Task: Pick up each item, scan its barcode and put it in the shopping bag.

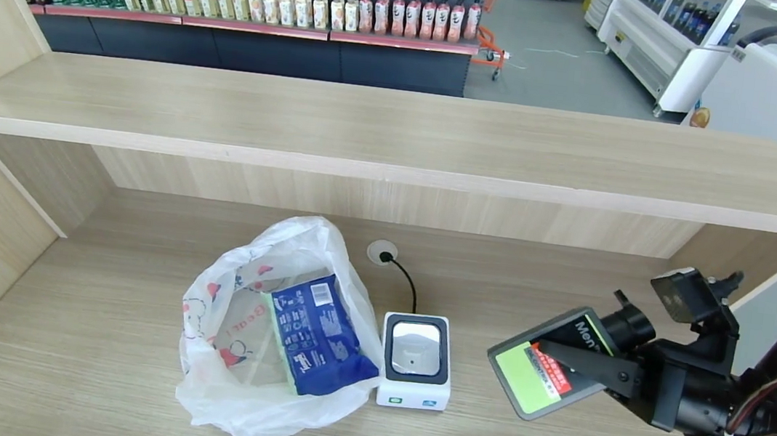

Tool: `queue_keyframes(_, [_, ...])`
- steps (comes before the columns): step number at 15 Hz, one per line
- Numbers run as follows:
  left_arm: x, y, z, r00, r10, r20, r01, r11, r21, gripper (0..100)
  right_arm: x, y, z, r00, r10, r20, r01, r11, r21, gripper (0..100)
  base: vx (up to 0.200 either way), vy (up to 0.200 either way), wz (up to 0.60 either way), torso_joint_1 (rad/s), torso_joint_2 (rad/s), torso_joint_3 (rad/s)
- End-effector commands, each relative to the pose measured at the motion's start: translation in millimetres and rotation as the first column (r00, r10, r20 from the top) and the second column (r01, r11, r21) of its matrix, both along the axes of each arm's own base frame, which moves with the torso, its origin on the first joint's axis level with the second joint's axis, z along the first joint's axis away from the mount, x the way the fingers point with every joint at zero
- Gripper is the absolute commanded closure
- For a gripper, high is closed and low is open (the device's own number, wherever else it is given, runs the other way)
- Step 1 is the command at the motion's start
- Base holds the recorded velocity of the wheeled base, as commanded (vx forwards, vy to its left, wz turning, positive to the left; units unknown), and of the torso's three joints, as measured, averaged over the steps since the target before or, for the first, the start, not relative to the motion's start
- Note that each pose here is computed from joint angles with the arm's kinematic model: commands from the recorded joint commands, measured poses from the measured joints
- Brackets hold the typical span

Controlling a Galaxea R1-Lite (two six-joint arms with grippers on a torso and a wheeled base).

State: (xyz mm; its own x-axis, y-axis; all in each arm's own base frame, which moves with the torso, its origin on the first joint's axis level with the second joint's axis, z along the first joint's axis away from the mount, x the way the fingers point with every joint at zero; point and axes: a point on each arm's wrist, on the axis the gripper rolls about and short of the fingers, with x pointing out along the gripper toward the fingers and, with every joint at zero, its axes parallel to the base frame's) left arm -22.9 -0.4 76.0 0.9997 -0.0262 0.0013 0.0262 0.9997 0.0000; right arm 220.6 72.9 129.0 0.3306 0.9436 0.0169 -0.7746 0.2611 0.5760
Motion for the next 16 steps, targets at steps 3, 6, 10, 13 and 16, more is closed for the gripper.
queue_keyframes(3, [0.0,0.0,-0.1,1.000,0.000,0.000,0.000,1.000,0.000,0,9.7,0.6,-14.9,1.000,0.003,-0.006,-0.003,1.000,-0.025,100,0.000,0.000,0.00,0.000,0.00,0.000])
queue_keyframes(6, [0.0,0.0,-0.1,1.000,0.000,0.000,0.000,1.000,0.000,0,14.8,5.7,-28.4,0.999,0.020,-0.030,-0.021,0.999,-0.044,100,0.000,0.000,0.00,0.000,0.00,0.000])
queue_keyframes(10, [0.0,0.0,-0.1,1.000,0.000,0.000,0.000,1.000,0.000,0,16.4,10.5,-33.4,0.999,0.037,-0.037,-0.039,0.998,-0.052,100,0.000,0.000,0.00,0.000,0.00,0.000])
queue_keyframes(13, [0.0,0.0,-0.1,1.000,0.000,0.000,0.000,1.000,0.000,0,20.4,19.3,-26.7,0.996,0.065,-0.059,-0.066,0.998,-0.021,100,0.000,0.000,0.00,0.000,0.00,0.000])
queue_keyframes(16, [0.0,0.0,-0.1,1.000,-0.001,0.000,0.001,1.000,0.000,0,17.4,28.7,-23.8,0.989,0.103,-0.101,-0.104,0.995,0.002,100,0.000,0.000,0.00,0.000,0.00,0.000])
